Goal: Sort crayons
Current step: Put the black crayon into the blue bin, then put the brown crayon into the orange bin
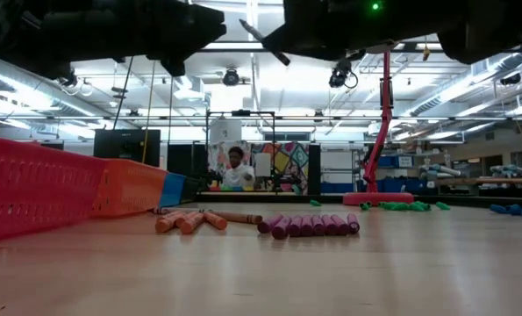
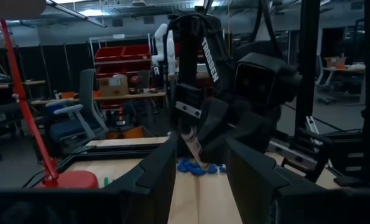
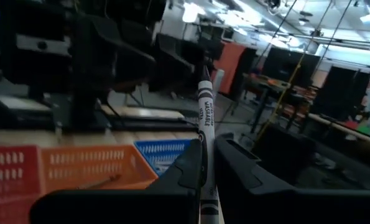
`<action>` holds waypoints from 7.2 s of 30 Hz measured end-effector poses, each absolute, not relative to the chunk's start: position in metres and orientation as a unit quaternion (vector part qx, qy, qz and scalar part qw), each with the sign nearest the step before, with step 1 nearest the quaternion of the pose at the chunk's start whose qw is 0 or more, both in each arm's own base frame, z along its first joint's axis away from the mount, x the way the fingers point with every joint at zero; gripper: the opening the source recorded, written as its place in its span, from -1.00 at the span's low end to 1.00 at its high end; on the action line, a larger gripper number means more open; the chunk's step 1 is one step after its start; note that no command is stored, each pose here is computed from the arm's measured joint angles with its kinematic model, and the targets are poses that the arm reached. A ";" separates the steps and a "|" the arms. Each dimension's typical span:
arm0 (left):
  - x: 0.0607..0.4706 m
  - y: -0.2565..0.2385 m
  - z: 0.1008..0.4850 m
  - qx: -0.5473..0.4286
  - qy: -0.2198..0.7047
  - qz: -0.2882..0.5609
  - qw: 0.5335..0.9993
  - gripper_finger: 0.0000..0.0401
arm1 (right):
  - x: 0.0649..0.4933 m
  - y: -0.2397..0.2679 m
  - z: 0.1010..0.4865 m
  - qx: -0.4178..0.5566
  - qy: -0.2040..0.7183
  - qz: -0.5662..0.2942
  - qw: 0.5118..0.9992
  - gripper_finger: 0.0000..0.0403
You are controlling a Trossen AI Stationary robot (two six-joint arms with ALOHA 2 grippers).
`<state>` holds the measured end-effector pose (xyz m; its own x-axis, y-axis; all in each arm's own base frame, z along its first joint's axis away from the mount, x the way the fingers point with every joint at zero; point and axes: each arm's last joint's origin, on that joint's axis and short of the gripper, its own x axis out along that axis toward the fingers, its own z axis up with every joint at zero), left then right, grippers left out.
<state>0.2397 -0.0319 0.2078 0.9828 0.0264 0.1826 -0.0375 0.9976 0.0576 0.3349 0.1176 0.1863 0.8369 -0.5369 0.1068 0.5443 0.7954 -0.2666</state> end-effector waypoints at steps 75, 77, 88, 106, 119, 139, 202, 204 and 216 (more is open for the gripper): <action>0.276 -0.024 0.189 -0.008 -0.085 -0.018 0.996 -0.83 | 0.342 0.106 0.177 -0.101 -0.021 -0.181 0.978 -0.12; 0.276 -0.020 0.186 -0.014 -0.072 -0.013 0.997 -0.84 | 0.342 0.106 0.176 -0.103 -0.017 -0.183 0.978 -0.10; 0.275 -0.002 0.182 -0.041 -0.016 0.020 0.999 -0.83 | 0.341 0.106 0.174 -0.131 0.006 -0.221 0.966 -0.10; 0.237 0.009 0.212 -0.037 0.082 0.123 0.988 -0.83 | 0.340 0.106 0.173 -0.149 0.020 -0.250 0.956 -0.10; 0.208 0.014 0.218 -0.062 0.139 0.227 0.962 -0.83 | 0.340 0.106 0.172 -0.149 0.022 -0.250 0.957 -0.10; 0.185 0.046 0.196 -0.181 0.222 0.364 0.887 -0.83 | 0.340 0.107 0.168 -0.139 0.031 -0.231 0.963 -0.10; 0.188 0.042 0.198 -0.189 0.215 0.341 0.895 -0.30 | 0.392 0.078 0.151 0.015 0.301 -0.090 0.949 -0.10; 0.188 0.042 0.198 -0.190 0.214 0.341 0.895 -0.30 | 0.391 0.080 0.146 0.023 0.312 -0.092 0.945 -0.10; 0.189 0.040 0.198 -0.198 0.210 0.336 0.896 -0.30 | 0.392 0.089 0.105 0.044 0.358 -0.105 0.927 -0.10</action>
